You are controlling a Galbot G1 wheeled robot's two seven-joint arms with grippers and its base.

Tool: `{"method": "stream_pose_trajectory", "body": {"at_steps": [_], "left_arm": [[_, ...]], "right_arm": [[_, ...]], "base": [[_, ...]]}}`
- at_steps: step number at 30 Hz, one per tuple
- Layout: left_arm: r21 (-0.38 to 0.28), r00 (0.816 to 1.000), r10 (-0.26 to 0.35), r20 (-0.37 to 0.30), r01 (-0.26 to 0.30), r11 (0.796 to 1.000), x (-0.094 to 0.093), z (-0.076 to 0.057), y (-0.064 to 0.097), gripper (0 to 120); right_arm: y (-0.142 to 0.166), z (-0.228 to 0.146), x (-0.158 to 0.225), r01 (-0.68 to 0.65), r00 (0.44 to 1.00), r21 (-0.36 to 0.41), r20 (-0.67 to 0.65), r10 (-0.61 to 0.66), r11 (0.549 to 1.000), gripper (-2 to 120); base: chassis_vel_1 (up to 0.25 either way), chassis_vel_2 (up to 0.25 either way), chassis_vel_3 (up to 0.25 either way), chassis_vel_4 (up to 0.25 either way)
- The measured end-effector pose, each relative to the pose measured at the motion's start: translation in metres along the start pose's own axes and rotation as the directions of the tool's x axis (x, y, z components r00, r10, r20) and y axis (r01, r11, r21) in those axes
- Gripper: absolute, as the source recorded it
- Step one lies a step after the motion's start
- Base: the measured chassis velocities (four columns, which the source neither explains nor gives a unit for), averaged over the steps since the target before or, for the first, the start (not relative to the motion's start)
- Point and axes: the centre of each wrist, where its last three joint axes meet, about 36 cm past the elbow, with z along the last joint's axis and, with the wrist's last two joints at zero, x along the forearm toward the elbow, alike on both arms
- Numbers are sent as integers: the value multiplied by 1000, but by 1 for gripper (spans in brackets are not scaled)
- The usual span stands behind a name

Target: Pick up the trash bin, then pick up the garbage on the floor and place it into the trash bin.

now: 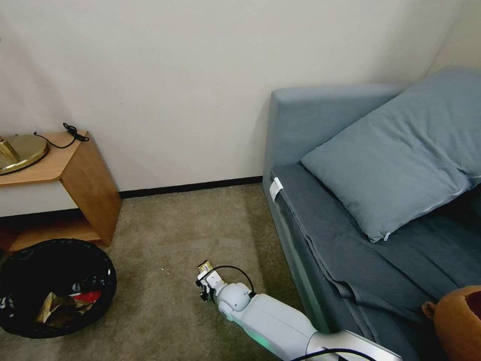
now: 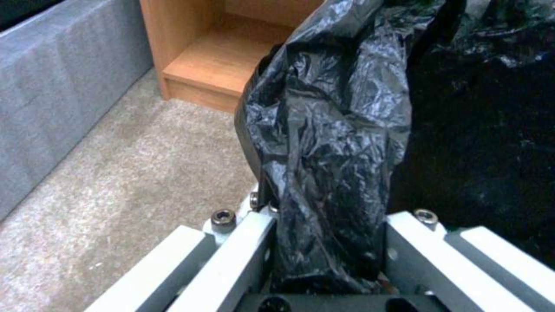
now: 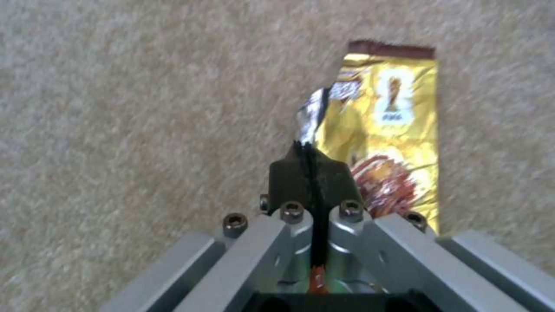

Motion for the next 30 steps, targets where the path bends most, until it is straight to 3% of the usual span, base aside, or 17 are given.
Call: {"method": "stream_pose_trajectory", "body": {"at_steps": [18,26,30], "left_arm": [[-2,1000,-7,-7,7,1000,4,5,10,3],[-3,1000,2,4,-2,1000,4,2,7,3],[-2,1000,5,5,-5,1000,4,2,5,3]], "right_arm": [[-15,2,0,-25,999,11,24,25,1000,2],[-23,4,-1,-26,999,17,29,25,1000,36],[-26,6,-2,-31,999,22,32,30,999,45]], "base": [[0,0,0,0],[0,0,0,0],[0,0,0,0]]}}
